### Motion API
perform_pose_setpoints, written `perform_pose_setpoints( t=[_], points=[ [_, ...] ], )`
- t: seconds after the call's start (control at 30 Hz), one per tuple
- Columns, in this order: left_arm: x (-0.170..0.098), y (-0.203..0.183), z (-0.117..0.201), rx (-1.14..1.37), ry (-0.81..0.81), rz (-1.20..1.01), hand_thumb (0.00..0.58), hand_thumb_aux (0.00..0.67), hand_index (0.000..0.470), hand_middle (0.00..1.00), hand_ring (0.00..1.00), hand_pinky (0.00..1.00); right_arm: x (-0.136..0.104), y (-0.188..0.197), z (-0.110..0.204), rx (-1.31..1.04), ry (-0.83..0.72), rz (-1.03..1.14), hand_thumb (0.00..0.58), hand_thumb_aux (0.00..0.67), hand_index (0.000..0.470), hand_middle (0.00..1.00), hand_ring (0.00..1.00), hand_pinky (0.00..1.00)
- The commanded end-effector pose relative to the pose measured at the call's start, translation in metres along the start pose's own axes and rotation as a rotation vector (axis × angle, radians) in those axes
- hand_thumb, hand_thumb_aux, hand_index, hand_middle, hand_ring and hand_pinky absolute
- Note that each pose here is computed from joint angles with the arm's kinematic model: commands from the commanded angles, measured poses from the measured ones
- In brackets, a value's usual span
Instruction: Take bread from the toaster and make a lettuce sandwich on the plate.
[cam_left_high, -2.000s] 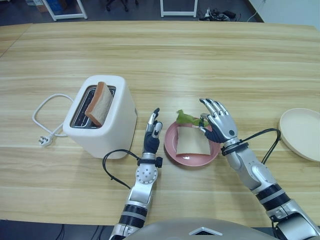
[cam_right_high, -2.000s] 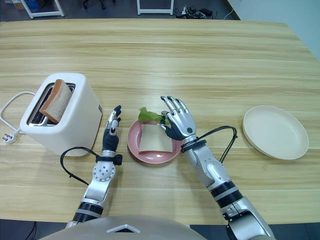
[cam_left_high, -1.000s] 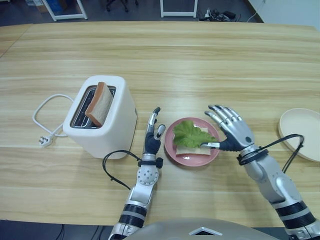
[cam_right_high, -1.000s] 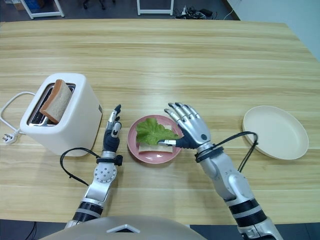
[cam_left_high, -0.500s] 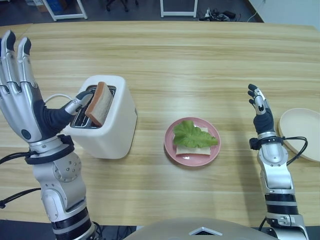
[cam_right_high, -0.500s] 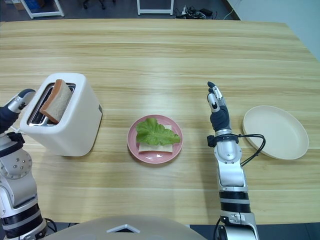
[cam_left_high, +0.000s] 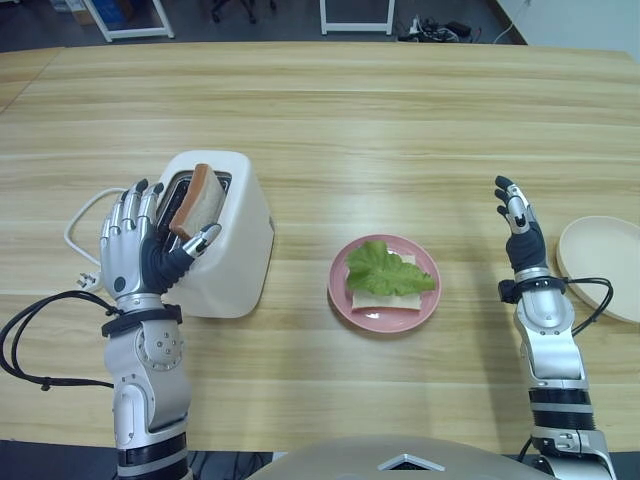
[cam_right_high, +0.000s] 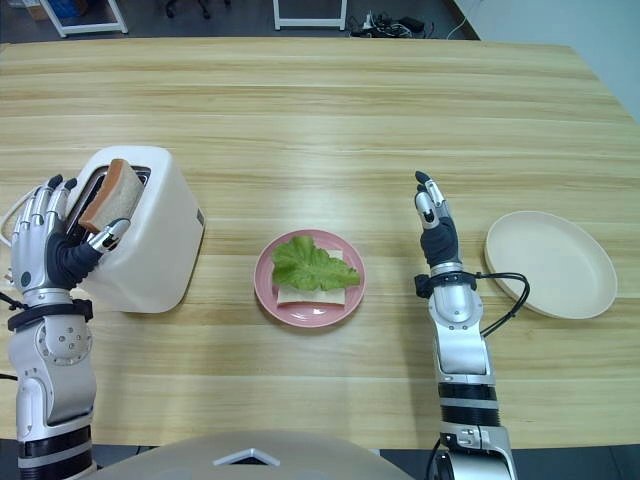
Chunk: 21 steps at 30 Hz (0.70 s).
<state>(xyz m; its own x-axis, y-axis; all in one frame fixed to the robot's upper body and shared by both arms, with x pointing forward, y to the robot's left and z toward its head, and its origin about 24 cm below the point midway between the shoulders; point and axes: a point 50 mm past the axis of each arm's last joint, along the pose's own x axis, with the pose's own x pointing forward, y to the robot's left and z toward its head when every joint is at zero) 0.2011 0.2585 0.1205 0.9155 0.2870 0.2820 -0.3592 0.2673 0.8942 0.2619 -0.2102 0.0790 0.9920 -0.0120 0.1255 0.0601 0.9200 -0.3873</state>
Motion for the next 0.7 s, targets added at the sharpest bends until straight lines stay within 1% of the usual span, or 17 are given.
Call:
perform_pose_setpoints(
  t=[0.03, 0.07, 0.1, 0.13, 0.17, 0.2, 0.33, 0.4, 0.47, 0.5, 0.57, 0.63, 0.67, 0.7],
  points=[
    [-0.001, 0.001, -0.001, 0.022, -0.008, 0.017, 0.58, 0.67, 0.47, 0.12, 0.12, 0.12, -0.003, 0.0, 0.002, -0.015, -0.001, 0.006, 0.0, 0.0, 0.0, 0.0, 0.0, 0.0],
    [0.0, 0.003, 0.002, 0.031, -0.03, 0.052, 0.58, 0.67, 0.47, 0.22, 0.22, 0.22, -0.003, 0.0, 0.002, -0.016, -0.001, 0.004, 0.0, 0.0, 0.0, 0.0, 0.0, 0.0],
    [0.001, 0.006, 0.007, 0.07, -0.084, 0.077, 0.58, 0.67, 0.47, 0.9, 0.9, 0.9, -0.003, 0.0, 0.002, -0.017, 0.001, 0.003, 0.0, 0.0, 0.0, 0.0, 0.0, 0.0],
    [0.001, 0.008, 0.013, 0.074, -0.134, 0.111, 0.58, 0.67, 0.47, 0.9, 0.9, 0.9, -0.004, -0.001, 0.002, -0.02, 0.002, 0.001, 0.0, 0.0, 0.0, 0.0, 0.0, 0.0],
    [0.001, 0.012, 0.019, 0.082, -0.18, 0.161, 0.58, 0.67, 0.47, 1.0, 1.0, 1.0, -0.004, -0.001, 0.002, -0.025, 0.0, -0.001, 0.0, 0.0, 0.0, 0.0, 0.0, 0.0],
    [0.001, 0.018, 0.025, 0.084, -0.223, 0.231, 0.58, 0.67, 0.47, 1.0, 1.0, 1.0, -0.005, 0.0, 0.003, -0.031, -0.002, -0.001, 0.0, 0.0, 0.0, 0.0, 0.0, 0.0],
    [-0.008, 0.051, 0.048, 0.119, -0.407, 0.634, 0.58, 0.67, 0.47, 1.0, 1.0, 1.0, -0.007, 0.0, 0.003, -0.039, -0.001, -0.001, 0.0, 0.0, 0.0, 0.0, 0.0, 0.0],
    [-0.014, 0.063, 0.053, 0.134, -0.466, 0.785, 0.58, 0.67, 0.47, 1.0, 1.0, 1.0, -0.008, -0.001, 0.002, -0.053, 0.002, -0.011, 0.0, 0.0, 0.0, 0.0, 0.0, 0.0],
    [-0.019, 0.073, 0.054, 0.088, -0.495, 0.876, 0.58, 0.67, 0.47, 1.0, 1.0, 1.0, -0.008, -0.002, 0.002, -0.054, 0.006, -0.016, 0.0, 0.0, 0.0, 0.0, 0.0, 0.0],
    [-0.02, 0.076, 0.054, 0.016, -0.501, 0.878, 0.58, 0.67, 0.47, 1.0, 1.0, 1.0, -0.008, -0.001, 0.001, -0.052, 0.007, -0.016, 0.0, 0.0, 0.0, 0.0, 0.0, 0.0],
    [-0.019, 0.074, 0.058, -0.212, -0.514, 0.804, 0.58, 0.67, 0.47, 1.0, 1.0, 1.0, -0.008, -0.001, 0.001, -0.047, 0.012, -0.017, 0.0, 0.0, 0.0, 0.0, 0.0, 0.0],
    [-0.014, 0.06, 0.066, -0.533, -0.5, 0.62, 0.58, 0.67, 0.47, 1.0, 1.0, 1.0, -0.008, 0.0, 0.0, -0.041, 0.016, -0.019, 0.0, 0.0, 0.0, 0.0, 0.0, 0.0],
    [-0.012, 0.049, 0.072, -0.705, -0.485, 0.5, 0.58, 0.67, 0.47, 1.0, 1.0, 1.0, -0.007, 0.0, -0.001, -0.035, 0.019, -0.02, 0.0, 0.0, 0.0, 0.0, 0.0, 0.0],
    [-0.011, 0.032, 0.082, -0.889, -0.475, 0.326, 0.58, 0.67, 0.47, 1.0, 1.0, 1.0, -0.007, 0.0, -0.003, -0.03, 0.025, -0.022, 0.0, 0.0, 0.0, 0.0, 0.0, 0.0]
  ],
)
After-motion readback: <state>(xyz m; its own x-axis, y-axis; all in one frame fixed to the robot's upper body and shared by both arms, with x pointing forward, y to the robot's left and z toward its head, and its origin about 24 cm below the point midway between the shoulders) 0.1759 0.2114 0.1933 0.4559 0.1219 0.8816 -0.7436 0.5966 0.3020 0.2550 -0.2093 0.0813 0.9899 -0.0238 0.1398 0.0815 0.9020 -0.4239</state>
